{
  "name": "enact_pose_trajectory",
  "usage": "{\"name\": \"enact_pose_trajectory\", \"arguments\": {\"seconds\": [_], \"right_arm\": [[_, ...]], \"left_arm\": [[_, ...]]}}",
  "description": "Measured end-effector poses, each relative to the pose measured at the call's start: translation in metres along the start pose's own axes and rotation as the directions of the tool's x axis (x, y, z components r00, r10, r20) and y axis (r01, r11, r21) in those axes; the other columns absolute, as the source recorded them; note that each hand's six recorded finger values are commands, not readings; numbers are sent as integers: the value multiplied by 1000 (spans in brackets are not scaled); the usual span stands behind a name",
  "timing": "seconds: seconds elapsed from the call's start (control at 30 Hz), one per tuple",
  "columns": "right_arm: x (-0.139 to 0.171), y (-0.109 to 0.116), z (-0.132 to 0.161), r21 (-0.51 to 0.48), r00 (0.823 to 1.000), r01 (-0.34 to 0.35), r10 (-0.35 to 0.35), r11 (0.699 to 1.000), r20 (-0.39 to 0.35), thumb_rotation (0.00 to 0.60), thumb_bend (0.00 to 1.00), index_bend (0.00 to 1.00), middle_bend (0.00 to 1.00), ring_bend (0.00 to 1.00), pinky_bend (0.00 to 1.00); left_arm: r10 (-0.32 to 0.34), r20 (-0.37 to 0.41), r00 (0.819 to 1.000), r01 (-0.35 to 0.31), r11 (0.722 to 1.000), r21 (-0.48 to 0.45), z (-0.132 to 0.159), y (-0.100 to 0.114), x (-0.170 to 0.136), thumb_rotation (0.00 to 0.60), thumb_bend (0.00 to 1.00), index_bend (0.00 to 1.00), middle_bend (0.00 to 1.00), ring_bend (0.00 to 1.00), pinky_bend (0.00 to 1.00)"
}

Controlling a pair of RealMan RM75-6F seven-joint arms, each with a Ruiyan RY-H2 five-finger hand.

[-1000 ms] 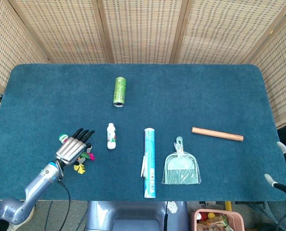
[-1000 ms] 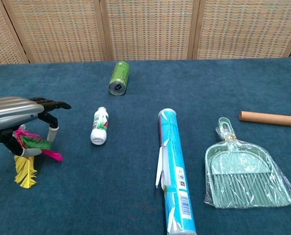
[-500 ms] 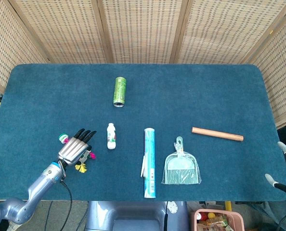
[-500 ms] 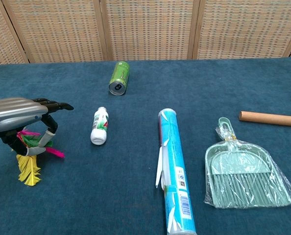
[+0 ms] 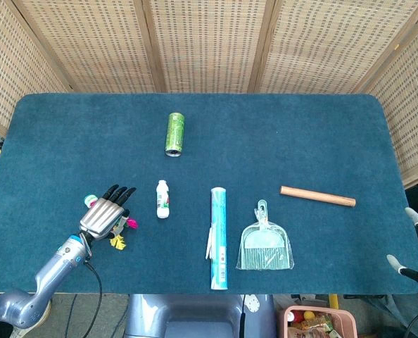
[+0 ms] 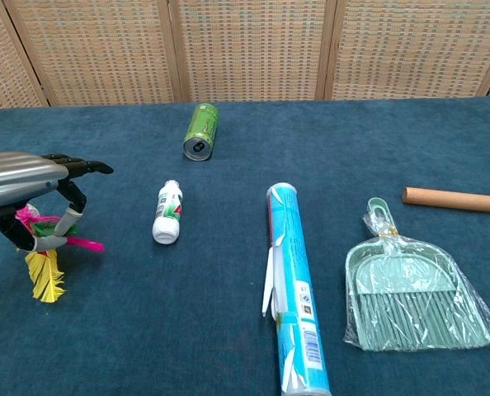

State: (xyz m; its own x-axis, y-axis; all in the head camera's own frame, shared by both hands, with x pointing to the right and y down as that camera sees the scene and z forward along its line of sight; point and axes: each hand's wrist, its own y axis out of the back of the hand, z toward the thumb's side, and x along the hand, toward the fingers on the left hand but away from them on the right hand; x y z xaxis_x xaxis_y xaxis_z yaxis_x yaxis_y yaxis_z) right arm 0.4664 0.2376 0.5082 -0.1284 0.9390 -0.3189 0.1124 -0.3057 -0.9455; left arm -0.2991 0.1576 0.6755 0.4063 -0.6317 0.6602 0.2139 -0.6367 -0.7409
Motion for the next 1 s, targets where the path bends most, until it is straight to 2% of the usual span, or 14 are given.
{"name": "enact_pose_trajectory", "arguments": {"seconds": [0.27, 0.37, 0.53, 0.67, 0.77, 0.9, 1.0], "right_arm": [[2, 1, 2, -4, 1000, 1, -1, 1000, -9, 600, 0, 0, 0, 0, 0], [2, 1, 2, -6, 1000, 0, 0, 1000, -11, 600, 0, 0, 0, 0, 0], [2, 1, 3, -8, 1000, 0, 0, 1000, -14, 600, 0, 0, 0, 0, 0], [2, 1, 2, -10, 1000, -2, 1, 1000, -12, 600, 0, 0, 0, 0, 0], [2, 1, 3, -8, 1000, -3, 3, 1000, -12, 600, 0, 0, 0, 0, 0], [2, 1, 4, -6, 1000, -4, 4, 1000, -15, 600, 0, 0, 0, 0, 0], [3, 1, 4, -7, 1000, -5, 5, 1000, -15, 600, 0, 0, 0, 0, 0]], "left_arm": [[81, -19, 997, -83, 991, -107, -14, 34, -16, 600, 542, 689, 0, 0, 0], [125, -24, 992, -127, 975, -183, -21, 48, -23, 600, 542, 689, 0, 0, 0], [180, -40, 983, -183, 922, -342, -34, 69, -33, 600, 542, 689, 0, 0, 0], [200, -45, 979, -198, 859, -472, -44, 76, -37, 600, 542, 689, 0, 0, 0], [206, -42, 978, -192, 792, -579, -50, 76, -37, 600, 542, 689, 0, 0, 0], [202, -30, 979, -160, 670, -725, -58, 68, -34, 600, 543, 689, 0, 0, 0], [175, -16, 984, -120, 602, -790, -67, 57, -30, 600, 542, 689, 0, 0, 0]]}}
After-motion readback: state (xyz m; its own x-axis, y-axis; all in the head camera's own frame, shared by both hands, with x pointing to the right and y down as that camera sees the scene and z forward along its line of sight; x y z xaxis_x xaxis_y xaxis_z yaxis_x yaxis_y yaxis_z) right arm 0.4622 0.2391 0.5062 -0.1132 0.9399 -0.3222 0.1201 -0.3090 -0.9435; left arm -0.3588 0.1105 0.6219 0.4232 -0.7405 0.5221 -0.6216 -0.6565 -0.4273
